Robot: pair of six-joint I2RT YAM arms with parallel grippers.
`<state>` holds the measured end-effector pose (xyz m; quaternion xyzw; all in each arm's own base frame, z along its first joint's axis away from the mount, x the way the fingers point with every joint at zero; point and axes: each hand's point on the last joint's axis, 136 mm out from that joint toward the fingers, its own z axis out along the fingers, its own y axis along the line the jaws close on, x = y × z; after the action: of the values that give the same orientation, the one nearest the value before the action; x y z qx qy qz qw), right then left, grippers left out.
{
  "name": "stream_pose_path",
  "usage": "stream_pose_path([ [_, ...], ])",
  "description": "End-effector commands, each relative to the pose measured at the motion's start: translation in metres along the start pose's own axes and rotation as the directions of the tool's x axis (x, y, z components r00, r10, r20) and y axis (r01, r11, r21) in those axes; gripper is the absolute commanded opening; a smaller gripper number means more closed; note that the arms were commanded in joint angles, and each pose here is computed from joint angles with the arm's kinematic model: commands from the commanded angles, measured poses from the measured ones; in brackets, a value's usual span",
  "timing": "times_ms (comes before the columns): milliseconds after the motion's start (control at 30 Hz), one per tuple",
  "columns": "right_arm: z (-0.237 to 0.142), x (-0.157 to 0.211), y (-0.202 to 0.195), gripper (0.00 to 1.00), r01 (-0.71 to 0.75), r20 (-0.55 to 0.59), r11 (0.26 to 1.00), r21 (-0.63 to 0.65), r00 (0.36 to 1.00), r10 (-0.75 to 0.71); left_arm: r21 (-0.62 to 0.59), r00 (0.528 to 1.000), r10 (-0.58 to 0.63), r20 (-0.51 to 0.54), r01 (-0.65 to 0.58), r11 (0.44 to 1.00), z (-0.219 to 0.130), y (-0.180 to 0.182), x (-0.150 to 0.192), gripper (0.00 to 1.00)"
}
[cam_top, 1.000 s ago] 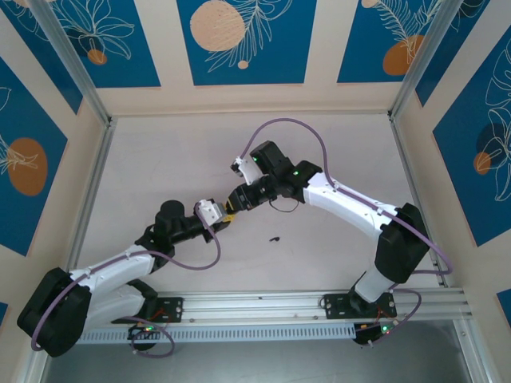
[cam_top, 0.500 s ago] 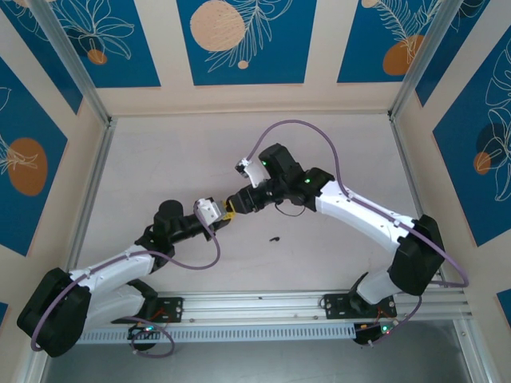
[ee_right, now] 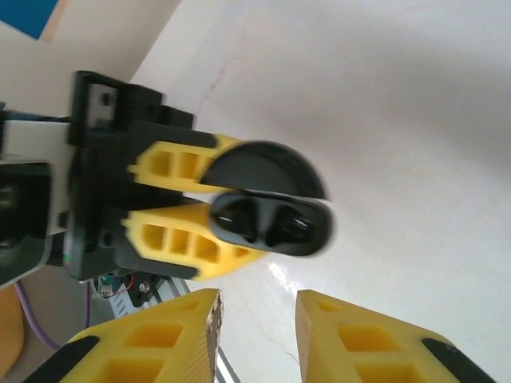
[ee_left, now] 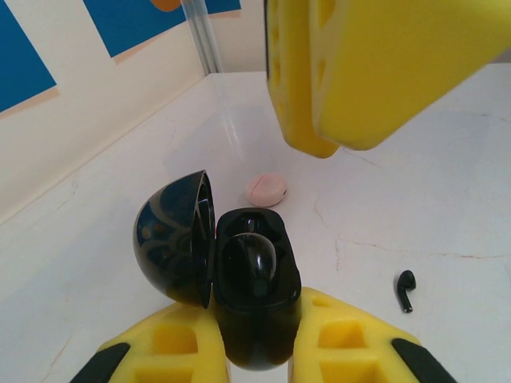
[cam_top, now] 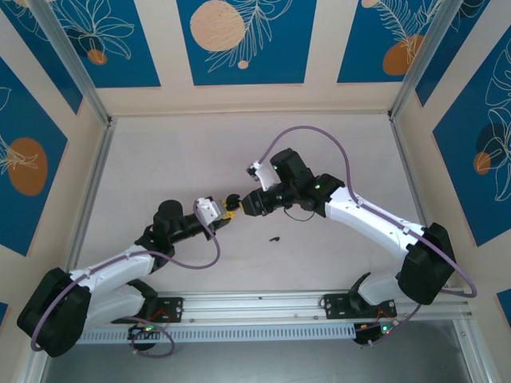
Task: Insert wireless bluetooth earbuds into charging case
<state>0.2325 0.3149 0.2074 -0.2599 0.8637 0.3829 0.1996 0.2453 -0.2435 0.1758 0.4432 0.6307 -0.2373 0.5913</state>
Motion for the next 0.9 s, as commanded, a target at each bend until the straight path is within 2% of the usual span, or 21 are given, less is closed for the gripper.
stream_pose_path([
  [0, -0.006, 0.026, -0.020, 0.31, -0.170, -0.083, 0.984, 0.057, 0.981, 0.174, -0.014, 0.999, -0.005, 0.036, 0.005, 1.000, -0.003, -0.001, -0.007, 0.14],
  [100, -0.011, 0.056, -0.042, 0.31, -0.329, -0.153, 0.925, 0.188, 0.921, 0.359, -0.028, 1.000, -0.017, 0.017, 0.018, 0.999, -0.004, 0.000, 0.001, 0.14],
  [233, -0.016, 0.110, -0.065, 0.37, -0.506, -0.186, 0.785, 0.357, 0.785, 0.591, -0.044, 1.000, -0.028, 0.002, 0.028, 0.999, -0.006, 0.001, 0.007, 0.14],
  [367, -0.010, 0.153, -0.084, 0.40, -0.621, -0.162, 0.657, 0.427, 0.663, 0.731, -0.042, 0.999, -0.032, -0.005, 0.031, 0.999, -0.006, 0.000, 0.010, 0.14],
  [467, -0.001, 0.165, -0.097, 0.41, -0.668, -0.137, 0.601, 0.438, 0.611, 0.779, -0.042, 1.000, -0.030, -0.007, 0.029, 0.999, -0.006, 0.000, 0.010, 0.14],
  [600, 0.012, 0.165, -0.110, 0.41, -0.675, -0.131, 0.587, 0.447, 0.599, 0.790, -0.040, 1.000, -0.026, -0.015, 0.025, 0.999, -0.006, 0.000, 0.011, 0.15],
  [867, 0.036, 0.151, -0.122, 0.42, -0.650, -0.164, 0.619, 0.440, 0.620, 0.767, -0.050, 1.000, -0.019, -0.016, 0.018, 0.999, -0.008, 0.001, 0.010, 0.15],
])
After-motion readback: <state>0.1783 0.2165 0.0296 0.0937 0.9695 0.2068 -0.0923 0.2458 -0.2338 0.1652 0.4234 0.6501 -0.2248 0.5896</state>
